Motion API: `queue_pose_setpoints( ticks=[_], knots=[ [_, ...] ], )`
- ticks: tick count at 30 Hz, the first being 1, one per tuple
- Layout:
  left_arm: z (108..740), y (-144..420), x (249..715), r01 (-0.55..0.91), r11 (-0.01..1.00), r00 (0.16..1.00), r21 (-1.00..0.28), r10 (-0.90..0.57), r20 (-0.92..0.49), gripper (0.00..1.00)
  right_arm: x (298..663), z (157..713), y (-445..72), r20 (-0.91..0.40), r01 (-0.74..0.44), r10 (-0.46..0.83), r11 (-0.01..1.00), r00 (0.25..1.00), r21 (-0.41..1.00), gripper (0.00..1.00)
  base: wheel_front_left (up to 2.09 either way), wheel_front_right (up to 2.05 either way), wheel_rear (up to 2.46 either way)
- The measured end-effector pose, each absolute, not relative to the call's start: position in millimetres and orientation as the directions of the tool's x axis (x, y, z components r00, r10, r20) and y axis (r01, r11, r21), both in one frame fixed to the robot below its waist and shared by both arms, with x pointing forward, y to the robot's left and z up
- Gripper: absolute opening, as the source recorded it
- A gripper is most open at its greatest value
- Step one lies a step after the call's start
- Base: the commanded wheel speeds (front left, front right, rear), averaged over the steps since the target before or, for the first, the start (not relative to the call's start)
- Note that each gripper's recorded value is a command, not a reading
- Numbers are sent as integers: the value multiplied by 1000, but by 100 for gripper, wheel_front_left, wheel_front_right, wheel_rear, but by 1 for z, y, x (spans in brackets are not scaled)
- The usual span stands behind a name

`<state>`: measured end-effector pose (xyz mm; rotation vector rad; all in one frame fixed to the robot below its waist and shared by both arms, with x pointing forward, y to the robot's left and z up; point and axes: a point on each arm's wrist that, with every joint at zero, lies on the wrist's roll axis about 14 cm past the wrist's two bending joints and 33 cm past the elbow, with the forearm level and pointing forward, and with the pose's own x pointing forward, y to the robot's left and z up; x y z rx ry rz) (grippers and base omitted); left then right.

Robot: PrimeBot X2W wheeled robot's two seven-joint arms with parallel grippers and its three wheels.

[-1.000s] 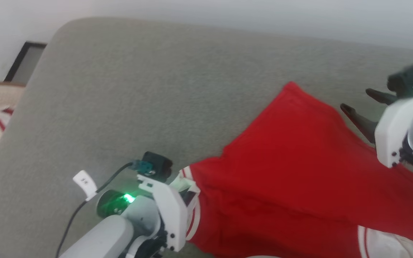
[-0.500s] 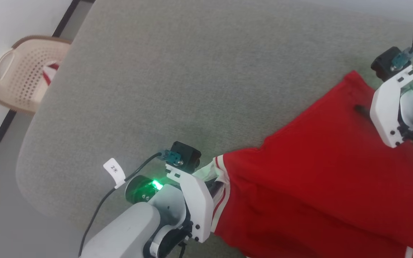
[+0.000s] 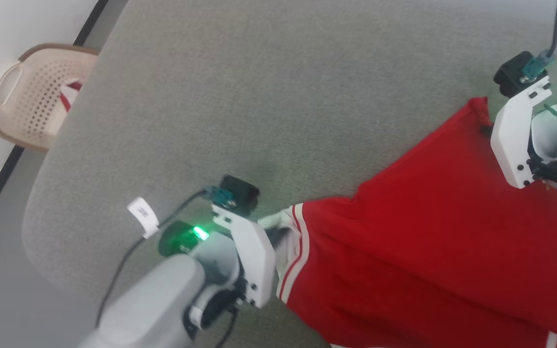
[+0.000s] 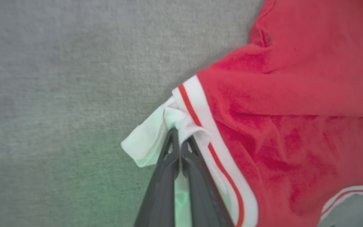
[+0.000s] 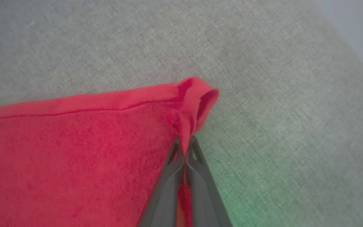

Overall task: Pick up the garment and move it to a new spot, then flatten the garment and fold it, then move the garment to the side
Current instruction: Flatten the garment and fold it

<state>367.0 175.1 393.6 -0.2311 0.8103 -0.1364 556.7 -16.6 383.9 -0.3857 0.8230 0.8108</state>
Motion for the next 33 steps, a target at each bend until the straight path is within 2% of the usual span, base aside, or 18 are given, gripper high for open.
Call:
queue_pose_setpoints(
  ticks=[3,9,17,27,33],
  knots=[
    [407,187,378,50,974,703,-221,-191,-685,0,557,399,-22,-743,-760,498,650,447,-21,0,0,0,0],
    [454,206,407,100,985,762,-138,-166,-626,0,570,458,-41,-632,-730,523,676,571,-100,0,0,0,0],
    [540,221,447,175,984,837,-3,-151,-525,0,567,541,-80,-478,-663,518,720,709,-203,0,0,0,0],
    [646,218,474,217,967,913,132,-153,-378,0,544,652,-112,-255,-573,514,761,819,-304,0,0,0,0],
    [687,215,490,218,957,944,190,-157,-291,0,536,684,-132,-185,-516,482,792,856,-327,0,0,0,0]
  ],
)
